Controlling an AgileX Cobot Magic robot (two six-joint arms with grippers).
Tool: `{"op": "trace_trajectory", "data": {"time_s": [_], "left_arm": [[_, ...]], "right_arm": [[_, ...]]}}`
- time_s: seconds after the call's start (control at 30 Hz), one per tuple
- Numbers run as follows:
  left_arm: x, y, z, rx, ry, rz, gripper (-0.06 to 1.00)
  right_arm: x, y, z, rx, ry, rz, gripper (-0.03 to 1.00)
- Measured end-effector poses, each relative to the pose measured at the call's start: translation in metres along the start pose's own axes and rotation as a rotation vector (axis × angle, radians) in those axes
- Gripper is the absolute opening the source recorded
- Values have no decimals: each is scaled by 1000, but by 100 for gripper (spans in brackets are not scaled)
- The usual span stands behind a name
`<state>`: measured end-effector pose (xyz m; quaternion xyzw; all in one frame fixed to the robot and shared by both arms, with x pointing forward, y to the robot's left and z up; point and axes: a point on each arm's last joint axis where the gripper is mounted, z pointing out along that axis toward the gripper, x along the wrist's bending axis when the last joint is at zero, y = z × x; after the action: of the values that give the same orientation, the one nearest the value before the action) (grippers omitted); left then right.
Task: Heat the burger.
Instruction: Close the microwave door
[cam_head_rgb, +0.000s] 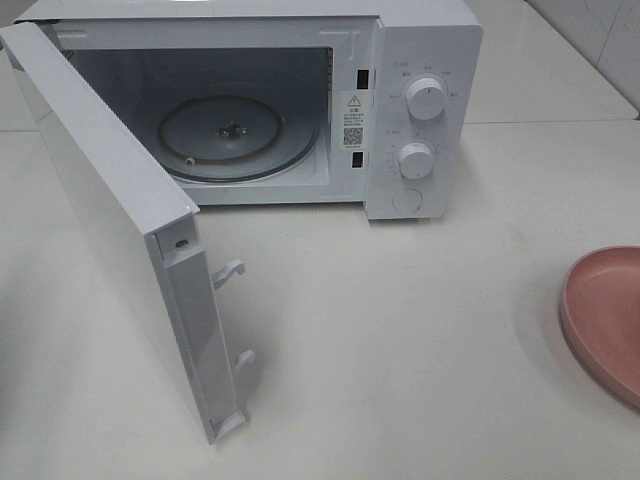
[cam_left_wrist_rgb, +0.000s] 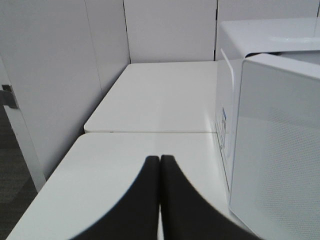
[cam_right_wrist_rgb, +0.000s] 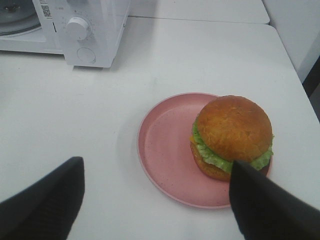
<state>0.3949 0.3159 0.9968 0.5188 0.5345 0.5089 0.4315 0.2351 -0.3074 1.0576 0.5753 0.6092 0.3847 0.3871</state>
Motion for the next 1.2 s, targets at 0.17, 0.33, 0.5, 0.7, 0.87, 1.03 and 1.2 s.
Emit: {"op": "trace_trajectory", "data": {"time_s": [0.17, 0.33, 0.5, 0.7, 0.87, 1.03, 1.2], "left_arm": [[-2, -15, 18, 68, -9, -22, 0], [-10, -21, 38, 109, -103, 25, 0], [-25, -30, 56, 131, -256, 44, 0], [-35, -36, 72, 142, -376, 53, 0], [-45, -41, 89, 133, -478, 56, 0], [-48, -44, 98, 149, -513, 36, 0], [-62, -46, 101, 149, -567, 35, 0]], "right_arm": [[0, 0, 0, 0, 0, 0, 76], [0, 0, 0, 0, 0, 0, 76], [0, 0, 0, 0, 0, 0, 76], [0, 0, 0, 0, 0, 0, 76], [0, 0, 0, 0, 0, 0, 76], [0, 0, 0, 0, 0, 0, 76], [0, 0, 0, 0, 0, 0, 76]]}}
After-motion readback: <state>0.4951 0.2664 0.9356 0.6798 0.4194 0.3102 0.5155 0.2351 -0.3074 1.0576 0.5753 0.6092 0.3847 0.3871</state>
